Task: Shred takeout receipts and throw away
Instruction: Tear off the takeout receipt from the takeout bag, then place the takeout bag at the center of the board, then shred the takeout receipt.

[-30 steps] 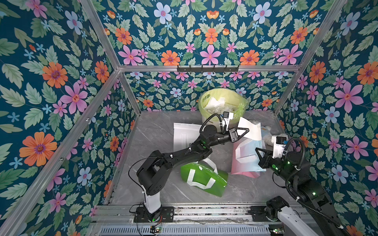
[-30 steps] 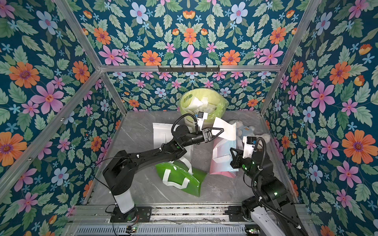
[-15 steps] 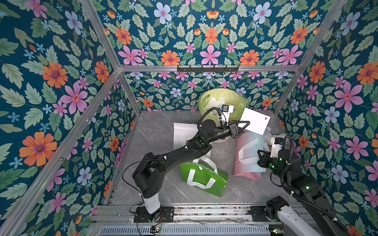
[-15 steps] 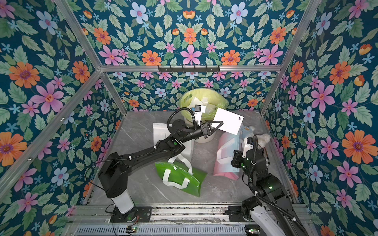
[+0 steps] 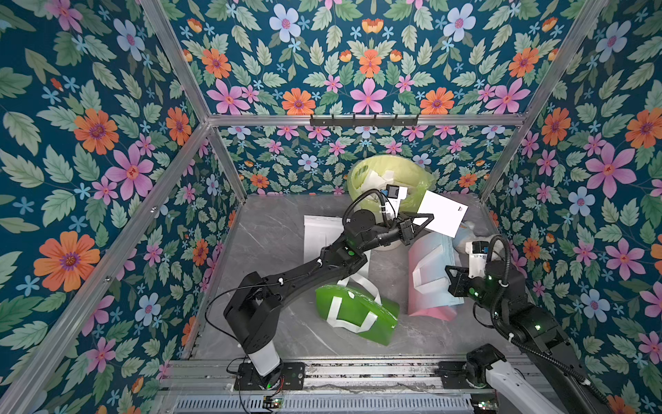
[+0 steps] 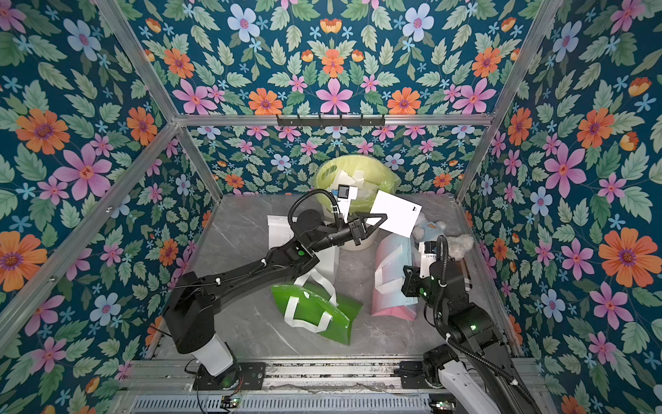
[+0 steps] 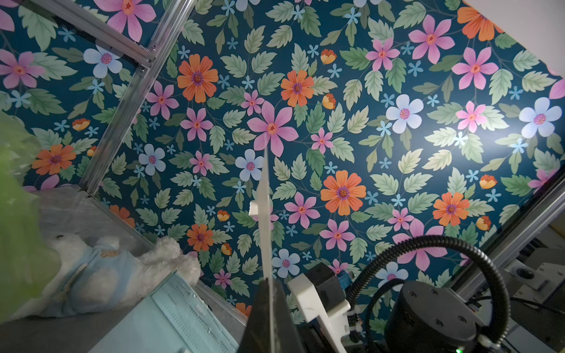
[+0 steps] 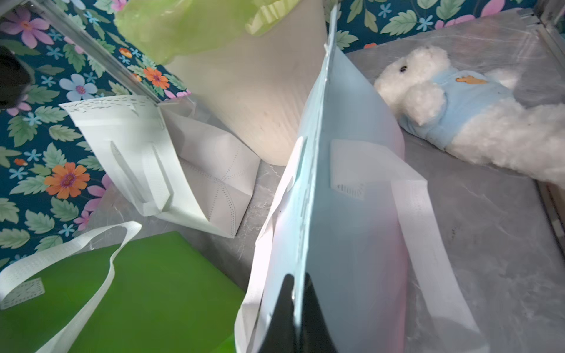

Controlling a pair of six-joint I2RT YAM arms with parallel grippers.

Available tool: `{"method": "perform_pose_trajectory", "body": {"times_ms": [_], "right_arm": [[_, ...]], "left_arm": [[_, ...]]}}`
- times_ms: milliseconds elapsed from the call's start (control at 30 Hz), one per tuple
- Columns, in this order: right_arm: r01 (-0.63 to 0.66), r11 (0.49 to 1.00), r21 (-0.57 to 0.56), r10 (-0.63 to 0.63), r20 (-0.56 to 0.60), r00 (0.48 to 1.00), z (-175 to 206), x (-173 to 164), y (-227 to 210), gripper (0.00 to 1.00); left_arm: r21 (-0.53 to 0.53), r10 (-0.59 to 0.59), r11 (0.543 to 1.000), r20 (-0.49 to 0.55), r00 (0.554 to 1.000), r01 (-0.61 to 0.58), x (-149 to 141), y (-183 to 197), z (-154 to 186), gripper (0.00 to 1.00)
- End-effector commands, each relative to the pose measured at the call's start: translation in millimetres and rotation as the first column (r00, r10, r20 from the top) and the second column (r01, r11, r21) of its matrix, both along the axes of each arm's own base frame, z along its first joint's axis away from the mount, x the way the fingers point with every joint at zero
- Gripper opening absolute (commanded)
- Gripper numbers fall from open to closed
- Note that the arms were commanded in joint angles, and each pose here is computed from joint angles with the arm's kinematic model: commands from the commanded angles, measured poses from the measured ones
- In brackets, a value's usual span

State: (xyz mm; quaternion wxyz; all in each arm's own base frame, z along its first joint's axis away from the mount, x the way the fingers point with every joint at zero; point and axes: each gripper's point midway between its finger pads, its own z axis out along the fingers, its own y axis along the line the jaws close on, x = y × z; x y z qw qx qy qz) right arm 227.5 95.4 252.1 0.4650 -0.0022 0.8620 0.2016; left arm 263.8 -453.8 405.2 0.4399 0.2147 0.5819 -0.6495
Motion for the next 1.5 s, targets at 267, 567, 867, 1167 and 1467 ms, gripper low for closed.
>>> {"method": "perform_pose_trajectory", "body": {"times_ms": [267, 567, 867, 1167, 1467], "right_arm": [[-0.115, 0.973, -0.202, 0.113, -0.021, 0.993, 5, 9, 3, 0.00], [-0.100, 0.969, -0.224, 0.086, -0.070, 0.994, -12, 16, 1, 0.08], [-0.093, 0.981, -0.170, 0.100, 0.033, 0.994, 15, 16, 6, 0.58], [-0.138, 0.990, -0.033, 0.141, 0.189, 0.972, 62, 4, 18, 0.77], [-0.204, 0.948, 0.243, 0.096, 0.394, 0.914, 130, 5, 35, 0.89]], "left_arm": [[0.068, 0.191, 0.977, 0.130, 0.973, -0.201, 4, 39, -4, 0.00], [0.115, 0.259, 0.953, 0.164, 0.952, -0.279, -1, 64, -20, 0.00], [0.117, 0.316, 0.932, 0.198, 0.928, -0.343, -2, 81, -27, 0.00], [0.080, 0.405, 0.901, 0.202, 0.892, -0.427, -1, 105, -30, 0.00], [-0.013, 0.467, 0.881, 0.184, 0.865, -0.473, -3, 133, -28, 0.00]]}}
